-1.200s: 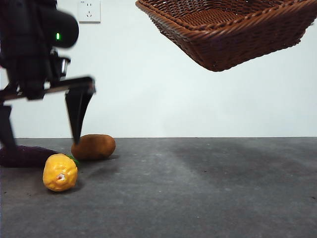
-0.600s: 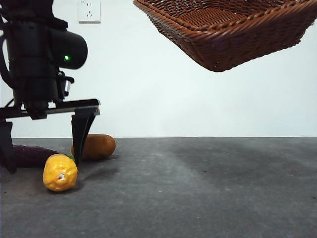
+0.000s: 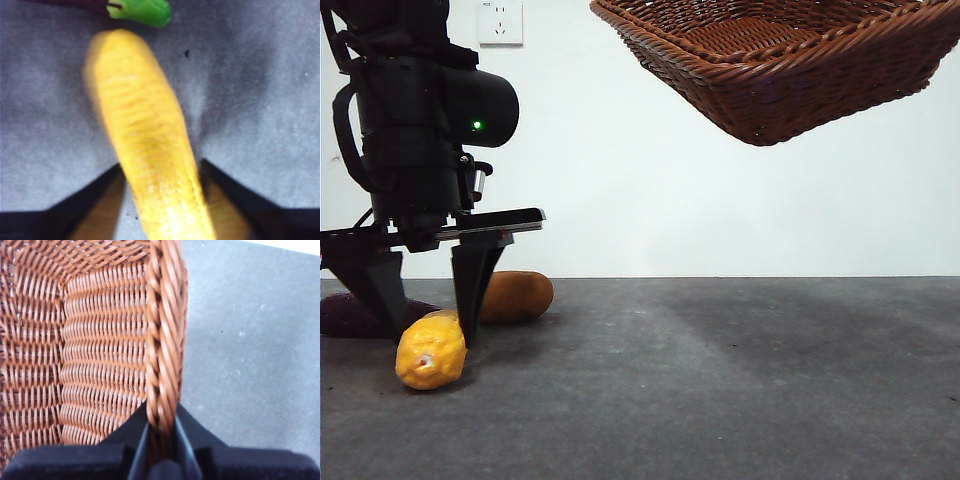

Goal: Help me put the vegetables on the table into the basket

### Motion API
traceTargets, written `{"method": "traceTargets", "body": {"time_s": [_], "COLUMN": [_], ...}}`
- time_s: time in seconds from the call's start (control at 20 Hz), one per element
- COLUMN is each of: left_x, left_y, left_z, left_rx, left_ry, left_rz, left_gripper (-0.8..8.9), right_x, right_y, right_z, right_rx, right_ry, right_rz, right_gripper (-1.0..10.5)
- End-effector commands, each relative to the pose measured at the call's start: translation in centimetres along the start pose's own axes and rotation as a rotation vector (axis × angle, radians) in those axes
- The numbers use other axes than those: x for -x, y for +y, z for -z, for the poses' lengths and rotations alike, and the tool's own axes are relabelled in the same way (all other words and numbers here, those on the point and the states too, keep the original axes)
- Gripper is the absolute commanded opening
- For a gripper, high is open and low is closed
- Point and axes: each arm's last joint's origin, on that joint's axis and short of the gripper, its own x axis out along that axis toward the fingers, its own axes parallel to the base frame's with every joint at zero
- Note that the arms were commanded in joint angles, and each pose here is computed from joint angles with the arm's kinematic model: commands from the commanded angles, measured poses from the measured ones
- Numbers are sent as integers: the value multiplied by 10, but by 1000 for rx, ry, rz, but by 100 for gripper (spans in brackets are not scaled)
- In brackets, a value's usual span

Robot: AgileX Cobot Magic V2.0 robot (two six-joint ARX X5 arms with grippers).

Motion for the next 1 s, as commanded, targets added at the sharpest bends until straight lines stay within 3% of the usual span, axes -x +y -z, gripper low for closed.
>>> {"method": "traceTargets", "body": {"time_s": [0.05, 0.35, 0.6, 0.8, 1.0], "left_x": [-4, 8, 86, 156, 202], "left_y": [-2, -7, -7, 6, 17], "left_z": [2, 4, 21, 62, 107], "left_rx": [-15, -213, -355, -454, -526], "left_ry": [11, -38, -329, -558, -692], "left_rz": [0, 28, 165, 261, 440], "left_gripper": [-6, -7, -7, -7, -6], "right_x": [4, 2, -18, -44, -77], "right_y": [2, 1, -5, -12, -16], "right_z": [-1, 1, 5, 9, 14], "right_rx": [4, -4, -44, -95, -138], "right_ry": [-18, 13, 102, 182, 269], "right_rz": [-8, -10, -18, -24, -60], "right_gripper": [-11, -11, -11, -11, -11]}}
